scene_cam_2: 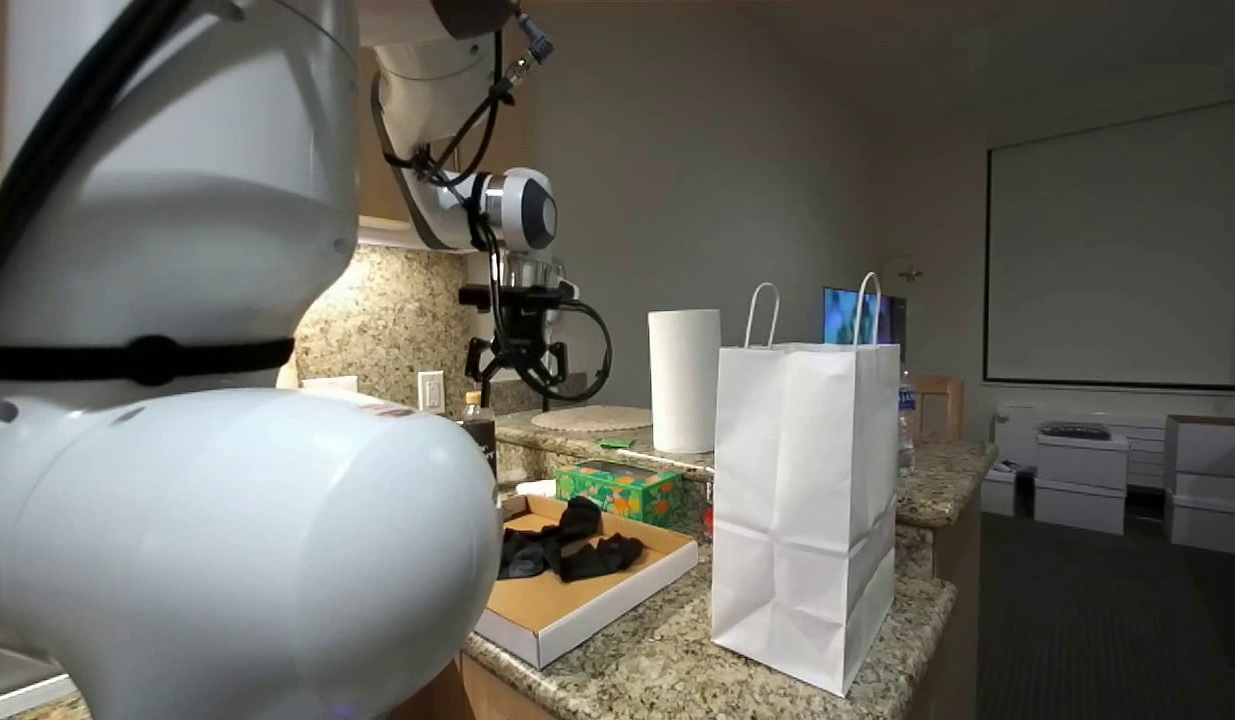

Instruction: Place the black socks inside the white bag

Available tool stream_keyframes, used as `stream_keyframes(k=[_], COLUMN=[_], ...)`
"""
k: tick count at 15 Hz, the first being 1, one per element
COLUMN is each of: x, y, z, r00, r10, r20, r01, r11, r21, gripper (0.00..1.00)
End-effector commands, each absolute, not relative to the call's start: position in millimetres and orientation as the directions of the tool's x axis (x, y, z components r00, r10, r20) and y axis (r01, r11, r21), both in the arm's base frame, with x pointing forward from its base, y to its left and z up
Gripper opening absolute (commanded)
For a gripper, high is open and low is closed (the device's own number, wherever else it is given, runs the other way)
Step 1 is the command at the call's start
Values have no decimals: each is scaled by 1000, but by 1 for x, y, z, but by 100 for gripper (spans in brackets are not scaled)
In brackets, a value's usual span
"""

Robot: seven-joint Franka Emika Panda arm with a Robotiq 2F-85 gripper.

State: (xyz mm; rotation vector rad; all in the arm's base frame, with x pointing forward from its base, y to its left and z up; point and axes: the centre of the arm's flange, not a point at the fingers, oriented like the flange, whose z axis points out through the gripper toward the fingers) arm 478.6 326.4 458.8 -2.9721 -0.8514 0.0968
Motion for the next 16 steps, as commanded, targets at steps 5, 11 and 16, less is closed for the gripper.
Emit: stream_keyframes(k=[5, 11, 16], x=[484, 487, 487], y=[361, 367, 360], z=[339, 288, 249], r00=[890, 908, 911], r10=[444, 412, 396], r20=[-103, -72, -117], r01=[444, 415, 401], r11=[-896, -909, -916], r21=[-28, 42, 26], gripper=[100, 100, 100])
